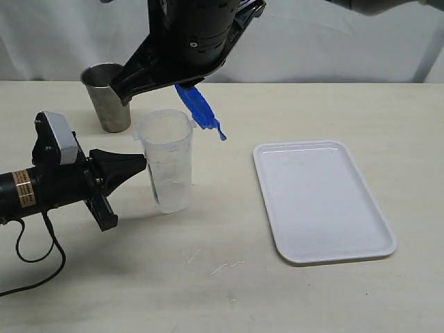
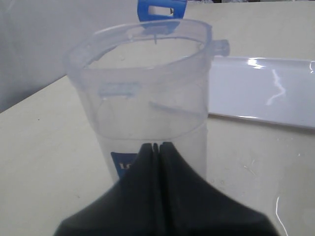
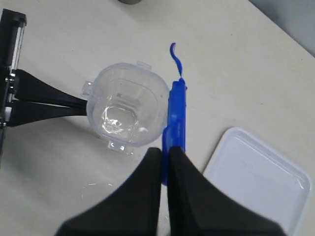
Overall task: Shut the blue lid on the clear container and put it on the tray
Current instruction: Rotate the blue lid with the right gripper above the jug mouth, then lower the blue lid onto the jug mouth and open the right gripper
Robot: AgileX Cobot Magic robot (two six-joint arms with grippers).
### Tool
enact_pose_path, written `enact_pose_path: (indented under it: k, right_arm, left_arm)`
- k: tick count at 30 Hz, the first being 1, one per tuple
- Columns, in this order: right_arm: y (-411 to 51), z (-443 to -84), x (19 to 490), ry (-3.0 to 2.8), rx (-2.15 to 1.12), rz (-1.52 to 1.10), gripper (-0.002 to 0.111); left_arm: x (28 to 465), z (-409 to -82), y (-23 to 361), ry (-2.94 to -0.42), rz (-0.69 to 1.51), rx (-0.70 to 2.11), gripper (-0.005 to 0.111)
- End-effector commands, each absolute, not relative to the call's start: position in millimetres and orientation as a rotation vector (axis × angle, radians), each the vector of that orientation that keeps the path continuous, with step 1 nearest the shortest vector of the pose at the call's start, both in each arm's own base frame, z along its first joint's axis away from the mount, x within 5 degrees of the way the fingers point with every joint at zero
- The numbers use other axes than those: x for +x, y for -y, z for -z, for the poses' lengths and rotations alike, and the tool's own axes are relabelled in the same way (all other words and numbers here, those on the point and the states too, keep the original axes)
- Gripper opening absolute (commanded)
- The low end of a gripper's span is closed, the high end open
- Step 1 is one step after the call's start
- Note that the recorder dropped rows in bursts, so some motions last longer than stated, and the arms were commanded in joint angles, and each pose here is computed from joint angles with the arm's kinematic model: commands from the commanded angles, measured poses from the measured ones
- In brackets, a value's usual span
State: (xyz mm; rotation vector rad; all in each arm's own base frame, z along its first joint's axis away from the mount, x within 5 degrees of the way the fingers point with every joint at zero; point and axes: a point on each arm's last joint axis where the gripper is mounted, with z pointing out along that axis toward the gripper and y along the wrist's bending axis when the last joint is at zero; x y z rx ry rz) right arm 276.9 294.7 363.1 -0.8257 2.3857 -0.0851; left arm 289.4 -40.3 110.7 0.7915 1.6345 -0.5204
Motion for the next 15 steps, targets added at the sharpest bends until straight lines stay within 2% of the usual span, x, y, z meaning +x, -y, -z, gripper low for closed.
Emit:
enact_pose_path:
  k: [1, 9, 15]
  right_arm:
    - [-297.1, -363.1, 273.7, -2.398, -0.828, 0.026, 0.004]
    - [-302.9, -365.8, 275.6, -2.345, -0.825, -0.042, 0.004]
    - [-308.1, -354.7, 278.0, -2.379, -0.836, -0.042, 0.004]
  left_arm:
    - [291.1, -111.6, 41.2, -1.626, 0.531, 0.779, 0.000]
    - [291.0, -111.6, 41.2, -1.632, 0.542, 0.770, 0.000]
    - [291.0, -111.6, 41.2, -1.635, 0.545, 0.766, 0.000]
